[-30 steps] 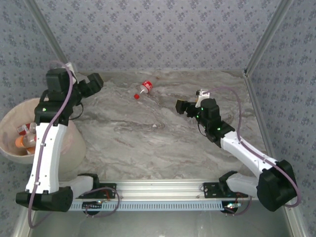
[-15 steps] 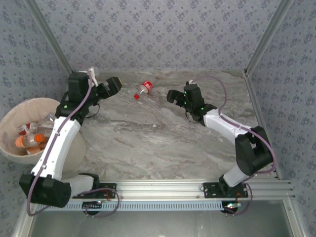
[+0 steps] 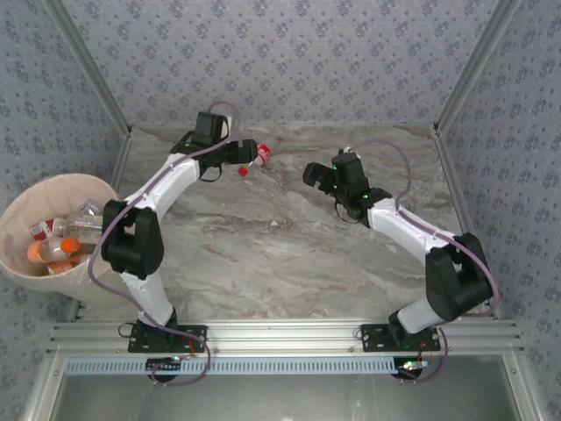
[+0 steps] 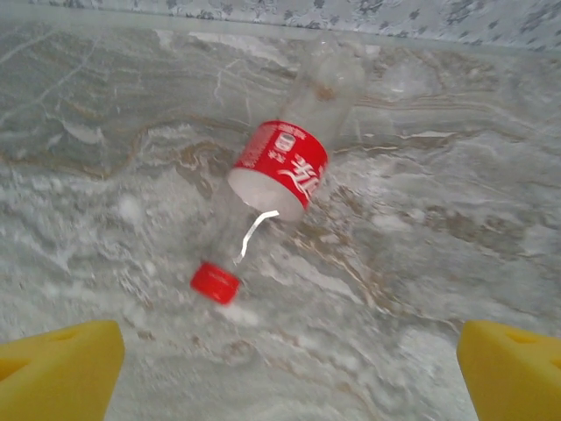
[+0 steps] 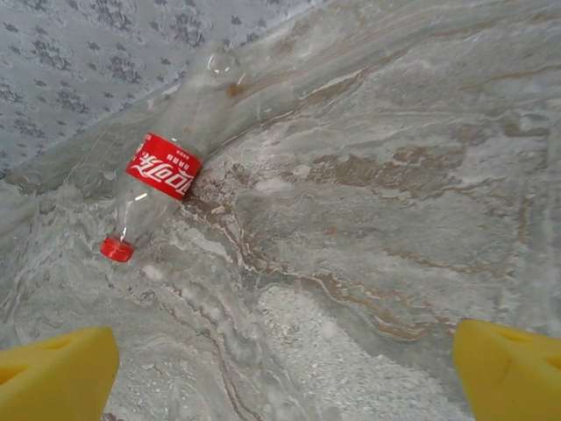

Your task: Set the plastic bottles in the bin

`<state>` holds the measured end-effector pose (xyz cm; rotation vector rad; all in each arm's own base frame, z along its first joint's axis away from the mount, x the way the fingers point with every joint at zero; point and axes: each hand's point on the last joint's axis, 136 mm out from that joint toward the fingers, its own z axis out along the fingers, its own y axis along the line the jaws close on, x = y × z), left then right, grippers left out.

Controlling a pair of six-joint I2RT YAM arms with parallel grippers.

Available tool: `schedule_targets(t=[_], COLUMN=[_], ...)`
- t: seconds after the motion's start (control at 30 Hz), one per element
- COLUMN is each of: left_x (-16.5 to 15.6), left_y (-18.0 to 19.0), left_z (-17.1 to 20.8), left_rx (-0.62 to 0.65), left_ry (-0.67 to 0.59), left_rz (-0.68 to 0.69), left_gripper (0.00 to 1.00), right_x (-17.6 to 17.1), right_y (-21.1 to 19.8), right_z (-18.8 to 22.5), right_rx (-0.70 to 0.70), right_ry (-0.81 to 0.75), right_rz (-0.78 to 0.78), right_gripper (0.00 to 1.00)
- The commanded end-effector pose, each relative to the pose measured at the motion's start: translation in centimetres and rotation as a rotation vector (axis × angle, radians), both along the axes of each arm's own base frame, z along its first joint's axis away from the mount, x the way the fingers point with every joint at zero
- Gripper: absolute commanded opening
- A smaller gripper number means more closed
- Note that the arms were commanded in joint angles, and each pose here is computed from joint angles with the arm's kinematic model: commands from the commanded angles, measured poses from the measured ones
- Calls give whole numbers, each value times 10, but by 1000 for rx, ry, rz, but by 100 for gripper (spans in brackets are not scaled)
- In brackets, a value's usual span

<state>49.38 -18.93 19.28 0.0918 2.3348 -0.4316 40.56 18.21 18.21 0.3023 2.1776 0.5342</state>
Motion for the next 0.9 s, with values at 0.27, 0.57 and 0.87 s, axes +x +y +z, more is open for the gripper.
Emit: schedule_targets(t=[0.27,0.57,0.87], left_x=[59,84,95], left_y=[-18,-38,-39], left_z=[-37,-69,-107], left_rx=[207,289,343], left_ry=[-27,26,134], left_rz=[-109,-125,-133], left_gripper=[98,97,97], right_x=[-27,-26,-27], right_y=[-39,-42,-49], right_z=[10,10,5], right_rx=[-93,-90,-110], right_ry=[-39,-39,-24], right_rz=[-25,-30,-37], right_gripper=[100,100,100])
